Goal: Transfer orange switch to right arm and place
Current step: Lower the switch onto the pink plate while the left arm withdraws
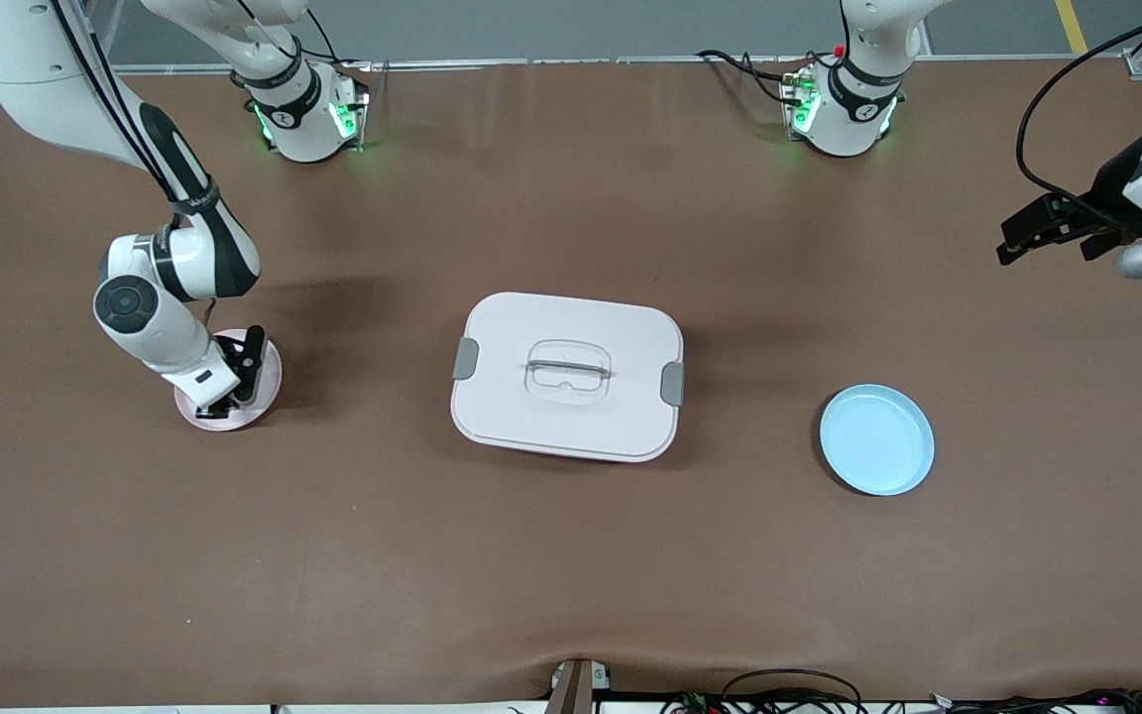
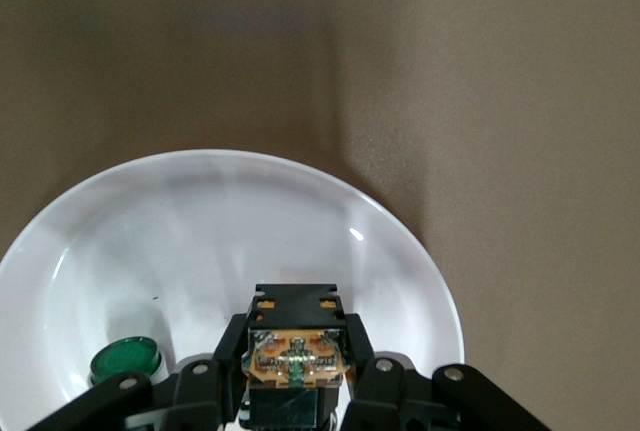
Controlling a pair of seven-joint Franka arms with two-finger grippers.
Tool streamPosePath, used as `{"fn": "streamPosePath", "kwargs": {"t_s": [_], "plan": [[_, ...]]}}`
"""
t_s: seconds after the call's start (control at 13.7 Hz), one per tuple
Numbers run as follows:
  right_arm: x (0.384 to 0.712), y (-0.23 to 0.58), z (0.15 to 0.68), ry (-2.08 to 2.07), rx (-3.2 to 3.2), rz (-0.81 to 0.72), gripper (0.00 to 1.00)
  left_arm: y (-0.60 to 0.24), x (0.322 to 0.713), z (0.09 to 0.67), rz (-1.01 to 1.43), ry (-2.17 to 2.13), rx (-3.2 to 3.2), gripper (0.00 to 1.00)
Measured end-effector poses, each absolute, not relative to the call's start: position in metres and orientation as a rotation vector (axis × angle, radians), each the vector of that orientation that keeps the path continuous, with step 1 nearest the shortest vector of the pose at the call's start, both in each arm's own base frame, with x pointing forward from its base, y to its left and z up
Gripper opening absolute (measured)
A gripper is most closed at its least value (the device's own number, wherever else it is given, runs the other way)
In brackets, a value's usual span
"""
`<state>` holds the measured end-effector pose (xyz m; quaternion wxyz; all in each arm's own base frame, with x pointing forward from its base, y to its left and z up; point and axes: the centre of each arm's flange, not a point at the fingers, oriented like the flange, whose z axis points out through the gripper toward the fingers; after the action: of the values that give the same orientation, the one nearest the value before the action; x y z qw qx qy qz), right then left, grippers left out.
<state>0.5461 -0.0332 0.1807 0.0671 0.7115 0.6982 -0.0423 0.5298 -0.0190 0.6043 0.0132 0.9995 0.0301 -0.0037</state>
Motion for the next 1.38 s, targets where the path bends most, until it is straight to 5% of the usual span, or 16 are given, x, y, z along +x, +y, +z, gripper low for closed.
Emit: {"fn": "streamPosePath", "kwargs": {"t_s": [0.29, 0.66, 1.38], "plan": [[0.546, -0.033, 0.179, 2.103, 2.146, -0.125, 0.48, -0.017, 0.534, 0.608, 0.012, 0.095, 3.109, 1.0], [0.548, -0.033, 0.181, 2.094, 2.15, -0.12, 0.97, -0.015, 0.54, 0.612, 0.027, 0.093, 3.099, 1.0], [0.57, -0.041, 0.218, 1.682, 2.711, -0.373, 1.0, -0.019, 0.539, 0.612, 0.024, 0.067, 3.077, 1.0]]}}
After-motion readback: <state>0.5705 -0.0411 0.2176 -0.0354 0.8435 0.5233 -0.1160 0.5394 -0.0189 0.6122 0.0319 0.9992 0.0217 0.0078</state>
